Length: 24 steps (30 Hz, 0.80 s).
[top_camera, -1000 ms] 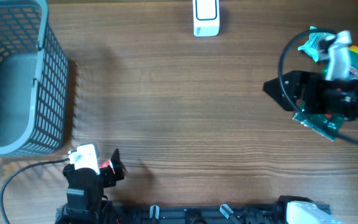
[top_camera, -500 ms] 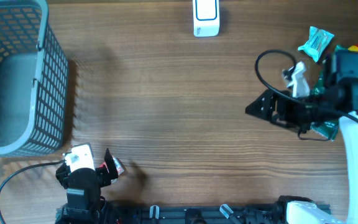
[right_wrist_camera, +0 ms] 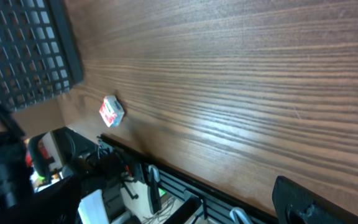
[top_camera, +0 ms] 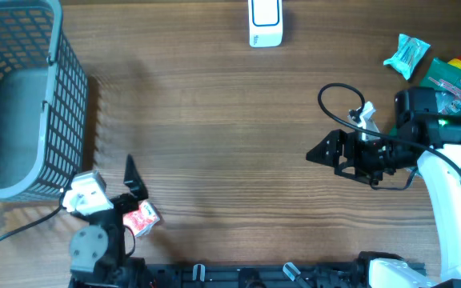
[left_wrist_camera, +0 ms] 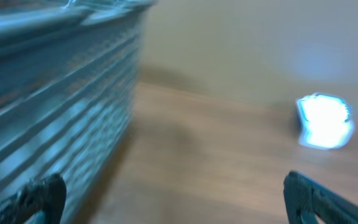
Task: Scan the item barcode
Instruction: 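Reach the left gripper down over the red Kleenex pack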
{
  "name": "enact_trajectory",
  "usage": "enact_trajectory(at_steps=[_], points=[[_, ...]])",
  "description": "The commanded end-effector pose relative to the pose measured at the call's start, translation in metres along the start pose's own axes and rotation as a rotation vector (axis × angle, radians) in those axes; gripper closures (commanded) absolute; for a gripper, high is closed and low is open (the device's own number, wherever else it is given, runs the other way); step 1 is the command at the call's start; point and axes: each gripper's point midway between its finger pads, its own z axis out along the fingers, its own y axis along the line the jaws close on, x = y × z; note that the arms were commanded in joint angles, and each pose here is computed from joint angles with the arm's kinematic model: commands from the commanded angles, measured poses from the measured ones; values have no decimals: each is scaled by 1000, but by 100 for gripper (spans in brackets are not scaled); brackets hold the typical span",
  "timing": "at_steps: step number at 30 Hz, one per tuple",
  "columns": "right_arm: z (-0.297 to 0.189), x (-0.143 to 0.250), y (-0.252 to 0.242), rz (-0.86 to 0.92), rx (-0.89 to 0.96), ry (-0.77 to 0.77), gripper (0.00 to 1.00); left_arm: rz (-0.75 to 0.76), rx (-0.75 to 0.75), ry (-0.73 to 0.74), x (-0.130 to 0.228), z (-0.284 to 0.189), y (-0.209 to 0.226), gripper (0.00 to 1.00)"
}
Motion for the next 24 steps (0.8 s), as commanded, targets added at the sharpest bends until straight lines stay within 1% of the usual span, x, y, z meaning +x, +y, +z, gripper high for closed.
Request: enact_trajectory(at_steps=[1, 3, 4, 7, 8, 9, 11, 13, 14, 17, 19, 20, 21, 23, 24], points=[[1, 1, 6, 19, -29, -6, 2, -72, 351, -21, -23, -19, -60, 0], [1, 1, 6, 32, -29, -6, 1, -163, 357, -25, -40, -27, -60, 0], [1, 1, 6, 32, -29, -6, 1, -179, 366, -33, -52, -31, -62, 0], [1, 0, 6, 32, -29, -6, 1, -189, 409, -57, -93, -49, -71, 0], [1, 0, 6, 32, -29, -6, 1, -188, 428, -59, -118, -58, -76, 0], [1, 1, 6, 39, -29, -6, 1, -185, 454, -49, -133, -65, -82, 0], [1, 1, 6, 55, -29, -5, 1, -176, 546, -21, -157, -76, -101, 0], [1, 1, 6, 59, -29, -5, 1, -158, 707, 29, -168, -90, -128, 0], [1, 1, 6, 58, -29, -5, 1, -152, 744, 61, -167, -91, -134, 0], [1, 1, 6, 58, -28, -3, 1, -160, 751, 96, -165, -83, -139, 0], [1, 1, 6, 57, -28, -3, 1, -168, 717, 154, -154, -72, -138, 0], [1, 1, 5, 57, -25, -3, 1, -183, 672, 221, -140, -62, -133, 0], [1, 1, 5, 56, -25, -4, 1, -217, 577, 315, -119, -49, -123, 0], [1, 0, 5, 53, -25, -7, 1, -286, 319, 499, -74, -26, -91, 0], [1, -1, 5, 51, -25, -10, 1, -319, 153, 592, -49, -18, -70, 0]])
